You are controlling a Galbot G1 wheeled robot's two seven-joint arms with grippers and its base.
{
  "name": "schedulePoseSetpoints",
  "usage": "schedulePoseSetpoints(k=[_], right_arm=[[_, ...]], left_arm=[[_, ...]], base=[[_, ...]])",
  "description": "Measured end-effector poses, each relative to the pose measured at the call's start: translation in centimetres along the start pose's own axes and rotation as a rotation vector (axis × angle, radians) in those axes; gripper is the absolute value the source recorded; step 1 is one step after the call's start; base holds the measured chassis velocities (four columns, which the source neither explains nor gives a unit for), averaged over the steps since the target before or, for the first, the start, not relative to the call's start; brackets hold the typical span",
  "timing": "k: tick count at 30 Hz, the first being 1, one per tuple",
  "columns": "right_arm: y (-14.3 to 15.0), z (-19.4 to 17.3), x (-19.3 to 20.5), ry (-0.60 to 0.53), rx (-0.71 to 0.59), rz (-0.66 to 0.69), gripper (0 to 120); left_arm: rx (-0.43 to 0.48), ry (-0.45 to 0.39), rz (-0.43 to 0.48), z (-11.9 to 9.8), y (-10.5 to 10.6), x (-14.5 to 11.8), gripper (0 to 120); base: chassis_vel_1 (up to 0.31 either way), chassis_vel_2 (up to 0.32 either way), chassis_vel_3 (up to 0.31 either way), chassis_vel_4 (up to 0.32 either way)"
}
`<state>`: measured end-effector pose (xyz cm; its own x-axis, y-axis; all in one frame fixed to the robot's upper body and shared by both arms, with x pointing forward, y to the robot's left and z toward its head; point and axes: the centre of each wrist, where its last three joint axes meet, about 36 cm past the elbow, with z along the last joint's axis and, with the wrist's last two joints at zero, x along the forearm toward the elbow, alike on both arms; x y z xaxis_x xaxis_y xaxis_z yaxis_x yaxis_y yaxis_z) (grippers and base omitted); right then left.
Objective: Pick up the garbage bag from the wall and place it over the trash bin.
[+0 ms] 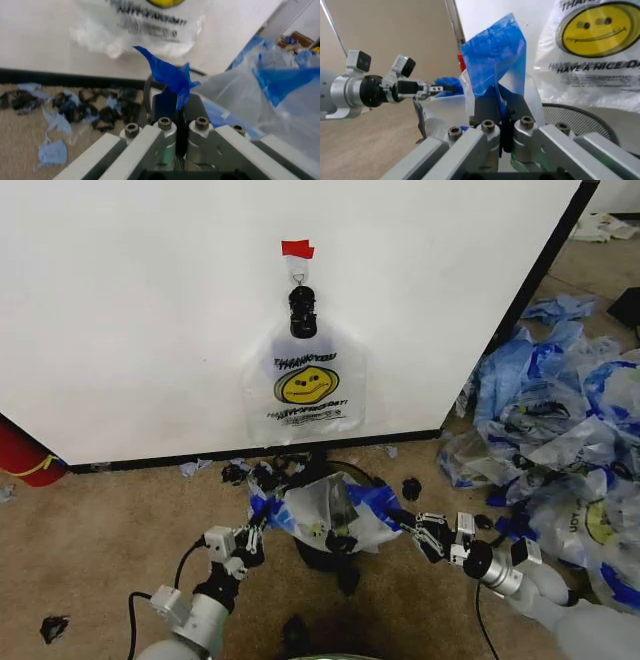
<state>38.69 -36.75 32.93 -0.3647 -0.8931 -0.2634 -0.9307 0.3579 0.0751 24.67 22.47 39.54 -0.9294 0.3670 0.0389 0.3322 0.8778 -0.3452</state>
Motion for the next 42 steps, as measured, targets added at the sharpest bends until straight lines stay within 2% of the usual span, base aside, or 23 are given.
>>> schedulePoseSetpoints(k=[8,18,29,37,42], right_arm=[[0.5,0.9,1.0,0.007,-0.004,0.011,0],[1.0,3.9,2.7,0.014,-0.021,0.060,0],[1.0,5.8,4.1,0.002,-0.027,0.147,0],[0.8,6.8,3.9,-0.021,-0.049,0.258,0],[0.9,7.4,4.8,-0.010,-0.064,0.283,0]], left_arm=[[0.004,0.033,-0.011,2.1,-0.4,1.2,0],[0.016,0.055,-0.035,4.4,-0.8,2.6,0],[0.020,0.067,-0.037,6.3,-1.2,2.8,0],[0.015,0.063,-0.036,7.2,-1.0,1.8,0],[0.021,0.081,-0.040,8.0,-1.2,2.6,0]], base=[[0.000,0.000,0.000,0.000],[0.000,0.000,0.000,0.000],[0.000,0.000,0.000,0.000],[0.000,0.000,0.000,0.000],[0.000,0.000,0.000,0.000]])
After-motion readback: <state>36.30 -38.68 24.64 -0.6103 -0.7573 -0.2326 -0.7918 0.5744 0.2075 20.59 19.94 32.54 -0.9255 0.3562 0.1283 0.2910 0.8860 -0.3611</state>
